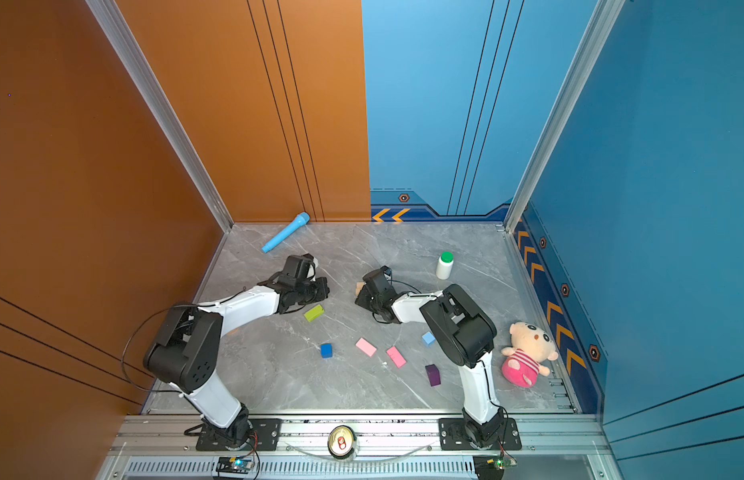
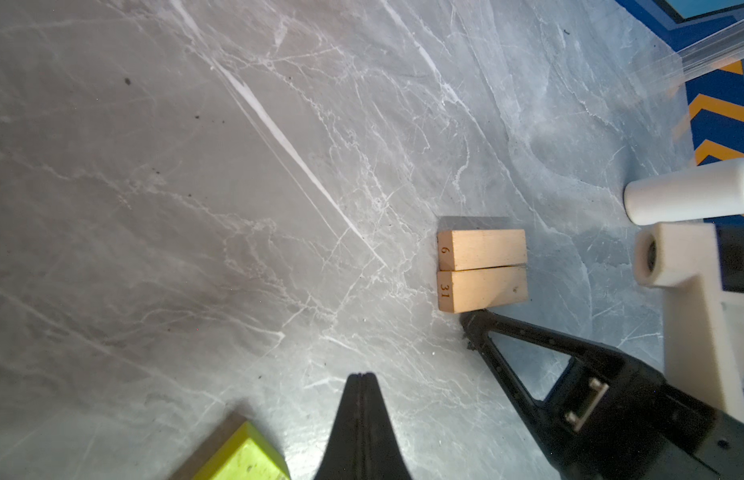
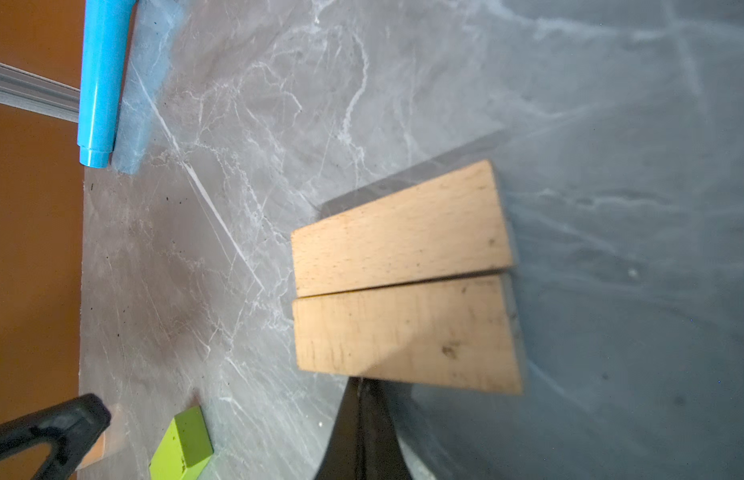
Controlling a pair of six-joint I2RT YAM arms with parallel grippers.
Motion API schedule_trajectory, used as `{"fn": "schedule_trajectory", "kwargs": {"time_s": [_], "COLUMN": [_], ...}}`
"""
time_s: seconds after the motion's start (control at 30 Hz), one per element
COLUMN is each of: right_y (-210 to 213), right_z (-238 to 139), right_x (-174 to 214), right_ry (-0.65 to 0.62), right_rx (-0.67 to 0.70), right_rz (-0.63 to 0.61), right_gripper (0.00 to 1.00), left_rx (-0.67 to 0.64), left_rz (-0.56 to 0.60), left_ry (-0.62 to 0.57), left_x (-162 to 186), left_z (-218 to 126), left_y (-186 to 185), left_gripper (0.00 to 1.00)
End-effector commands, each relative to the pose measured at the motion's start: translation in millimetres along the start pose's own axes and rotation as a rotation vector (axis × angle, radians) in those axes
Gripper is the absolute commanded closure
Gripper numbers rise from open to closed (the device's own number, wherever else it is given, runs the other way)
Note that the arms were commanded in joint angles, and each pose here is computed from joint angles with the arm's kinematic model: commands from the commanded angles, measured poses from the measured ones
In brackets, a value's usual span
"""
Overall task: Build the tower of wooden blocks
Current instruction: 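Raise the right gripper off the wooden blocks while the left gripper lifts away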
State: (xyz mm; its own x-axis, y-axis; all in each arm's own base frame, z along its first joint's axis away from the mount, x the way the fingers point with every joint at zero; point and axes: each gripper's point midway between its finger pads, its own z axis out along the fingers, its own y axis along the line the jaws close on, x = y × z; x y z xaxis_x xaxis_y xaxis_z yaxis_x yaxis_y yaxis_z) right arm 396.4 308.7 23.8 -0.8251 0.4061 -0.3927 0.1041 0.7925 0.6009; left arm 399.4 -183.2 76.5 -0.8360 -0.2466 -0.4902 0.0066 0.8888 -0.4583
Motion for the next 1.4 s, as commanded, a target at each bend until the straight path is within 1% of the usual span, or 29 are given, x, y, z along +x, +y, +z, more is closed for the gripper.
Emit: {"fn": "schedule_trajectory", "kwargs": {"time_s": [0.0, 0.13, 0.23, 0.4, 0.5, 0.57, 0.6, 0.7, 0.83, 1.03, 1.1, 1.13, 1.37], "right_y": [-40.9, -43.6, -46.8, -58.0, -66.4, -71.2, -74.5, -77.2, -74.3, -71.9, -67.6, -75.2, -76.0], "right_z": [-10.8, -29.2, -45.3, -64.6, -67.2, -64.8, -62.0, -49.9, -26.8, 0.1, 3.6, 11.9, 21.5], "right_x": [27.7, 29.6, 23.0, -5.6, -25.3, -37.9, -43.7, -58.1, -66.3, -64.2, -63.7, -56.4, -44.3], "right_ry": [0.088, 0.091, 0.071, 0.016, -0.004, -0.012, -0.015, -0.004, 0.031, 0.073, 0.079, 0.100, 0.132], "right_rx": [0.134, 0.137, 0.146, 0.169, 0.176, 0.175, 0.177, 0.162, 0.131, 0.101, 0.079, 0.089, 0.084], "right_rz": [-0.013, -0.036, -0.052, -0.052, -0.037, -0.022, -0.014, 0.006, 0.021, 0.041, 0.051, 0.062, 0.071], "right_gripper": [1.00, 1.00, 1.00, 1.00, 1.00, 1.00, 1.00, 1.00, 1.00, 1.00, 1.00, 1.00, 1.00], "left_rx": [0.001, 0.003, 0.004, 0.009, 0.008, 0.003, 0.014, 0.021, 0.021, 0.015, 0.012, 0.010, 0.006], "left_rz": [0.005, 0.009, 0.010, 0.013, 0.014, 0.010, 0.012, 0.017, 0.017, 0.022, 0.023, 0.022, 0.027], "left_ry": [0.007, 0.013, 0.018, 0.039, 0.052, 0.066, 0.053, 0.058, 0.070, 0.091, 0.095, 0.097, 0.099], "left_x": [1.1, 3.0, 4.6, 7.8, 11.7, 16.2, 9.2, 8.6, 10.5, 14.3, 15.3, 15.6, 15.7], "left_z": [0.7, 3.2, 6.8, 16.1, 22.1, 26.3, 26.6, 31.2, 37.2, 44.2, 45.8, 46.3, 45.9], "left_y": [2.2, -0.3, -1.8, -6.3, -7.3, -5.6, -11.5, -16.0, -18.8, -20.8, -20.6, -20.2, -20.4], "left_gripper": [1.00, 1.00, 1.00, 1.00, 1.00, 1.00, 1.00, 1.00, 1.00, 1.00, 1.00, 1.00, 1.00]}}
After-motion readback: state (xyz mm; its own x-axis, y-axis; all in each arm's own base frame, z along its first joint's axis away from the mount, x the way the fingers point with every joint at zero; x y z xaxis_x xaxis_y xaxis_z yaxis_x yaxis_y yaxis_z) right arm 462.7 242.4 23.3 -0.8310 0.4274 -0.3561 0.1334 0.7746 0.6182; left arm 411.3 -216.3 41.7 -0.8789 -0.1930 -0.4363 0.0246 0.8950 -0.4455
